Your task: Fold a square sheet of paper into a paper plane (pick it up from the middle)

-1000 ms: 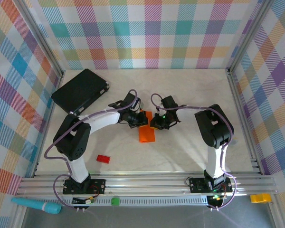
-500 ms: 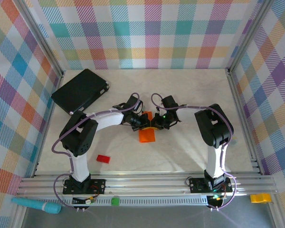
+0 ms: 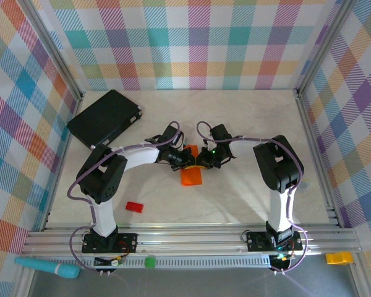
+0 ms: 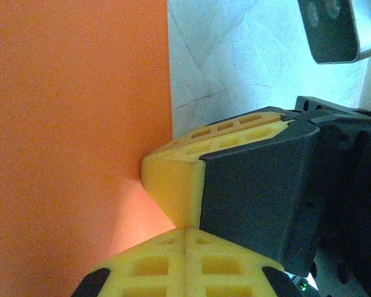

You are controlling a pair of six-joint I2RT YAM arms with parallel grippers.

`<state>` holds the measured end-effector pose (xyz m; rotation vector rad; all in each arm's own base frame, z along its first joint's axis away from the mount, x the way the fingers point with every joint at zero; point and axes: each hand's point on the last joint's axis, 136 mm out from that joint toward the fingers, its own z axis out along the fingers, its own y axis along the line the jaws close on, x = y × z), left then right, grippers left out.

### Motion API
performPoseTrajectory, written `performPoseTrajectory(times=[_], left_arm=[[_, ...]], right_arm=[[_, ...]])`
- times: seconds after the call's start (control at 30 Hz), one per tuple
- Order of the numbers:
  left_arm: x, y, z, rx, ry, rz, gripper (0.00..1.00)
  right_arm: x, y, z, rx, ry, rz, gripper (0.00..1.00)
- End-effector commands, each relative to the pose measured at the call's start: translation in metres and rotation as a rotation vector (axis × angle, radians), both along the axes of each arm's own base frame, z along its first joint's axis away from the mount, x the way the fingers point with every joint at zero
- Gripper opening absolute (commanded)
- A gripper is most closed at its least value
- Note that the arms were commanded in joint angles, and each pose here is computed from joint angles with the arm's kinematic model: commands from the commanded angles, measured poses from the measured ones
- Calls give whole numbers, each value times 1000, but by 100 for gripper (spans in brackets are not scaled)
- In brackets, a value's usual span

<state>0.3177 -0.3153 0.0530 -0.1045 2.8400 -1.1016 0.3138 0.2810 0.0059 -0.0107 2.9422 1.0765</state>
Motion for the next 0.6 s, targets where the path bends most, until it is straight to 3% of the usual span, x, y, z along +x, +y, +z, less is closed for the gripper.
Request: performPoseTrajectory(times=[0.0,0.37,0.57], left_arm=[[5,11,-9,31,-18,47,0],[11,6,-7,-8,-29,42,0],[15,13,-25,57,-6,50,0]], right_arm=[[-62,-73,-89,-400,230,-38,7],[-62,-74,-89,-407,232,-41,7],[-66,-77,-92,-421,248,-41,7]])
